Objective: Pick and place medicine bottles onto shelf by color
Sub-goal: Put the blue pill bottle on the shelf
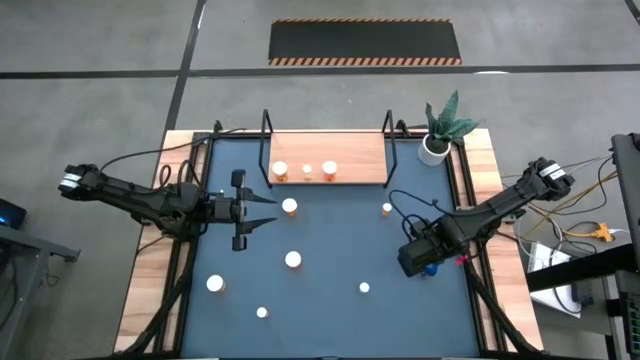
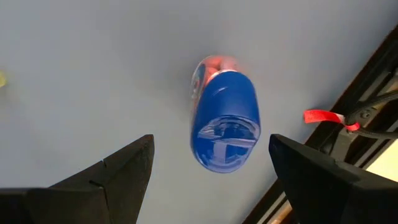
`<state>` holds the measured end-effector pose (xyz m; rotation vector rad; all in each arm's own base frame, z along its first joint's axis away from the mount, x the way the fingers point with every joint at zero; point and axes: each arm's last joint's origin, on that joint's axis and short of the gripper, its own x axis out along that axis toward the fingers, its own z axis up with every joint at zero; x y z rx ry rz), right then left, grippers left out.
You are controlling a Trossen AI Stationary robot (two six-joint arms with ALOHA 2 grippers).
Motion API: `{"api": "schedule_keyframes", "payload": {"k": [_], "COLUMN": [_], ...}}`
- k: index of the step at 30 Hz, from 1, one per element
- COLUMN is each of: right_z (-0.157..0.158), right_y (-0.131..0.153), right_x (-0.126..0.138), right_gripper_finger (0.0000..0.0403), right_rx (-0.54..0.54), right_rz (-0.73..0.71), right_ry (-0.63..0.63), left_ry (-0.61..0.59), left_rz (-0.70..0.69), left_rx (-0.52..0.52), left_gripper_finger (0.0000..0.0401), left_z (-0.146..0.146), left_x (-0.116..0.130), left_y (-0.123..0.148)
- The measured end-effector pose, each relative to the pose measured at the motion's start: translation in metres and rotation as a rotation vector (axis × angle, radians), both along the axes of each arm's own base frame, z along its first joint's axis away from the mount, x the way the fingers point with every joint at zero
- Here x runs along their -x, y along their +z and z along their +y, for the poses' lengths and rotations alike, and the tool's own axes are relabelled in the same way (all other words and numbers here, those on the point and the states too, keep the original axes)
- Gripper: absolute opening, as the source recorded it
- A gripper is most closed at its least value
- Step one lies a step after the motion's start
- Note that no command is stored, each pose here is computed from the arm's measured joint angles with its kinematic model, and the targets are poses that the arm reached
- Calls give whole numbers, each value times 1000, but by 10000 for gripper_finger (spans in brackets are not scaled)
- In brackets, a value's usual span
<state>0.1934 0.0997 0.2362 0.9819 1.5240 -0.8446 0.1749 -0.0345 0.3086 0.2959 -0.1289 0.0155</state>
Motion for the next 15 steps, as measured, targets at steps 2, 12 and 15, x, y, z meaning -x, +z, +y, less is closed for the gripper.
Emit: {"api": "schedule_keyframes", "payload": {"k": [2,12,15], "right_z": [0,4,7], "right_y": [-2,-18,-25], "right_x": [2,6,7], "right_gripper_finger": [309,306,297], "right_rx": [5,10,1], "right_rz": [9,5,-13], "right_ry": [7,29,39], "left_ry": [0,0,0], "left_rz": [0,1,1], "left_rx": [0,-1,-1], "left_gripper_finger": [157,157,157], "left_z": [0,0,0], "left_x": [0,0,0], "left_y": [0,0,0]}}
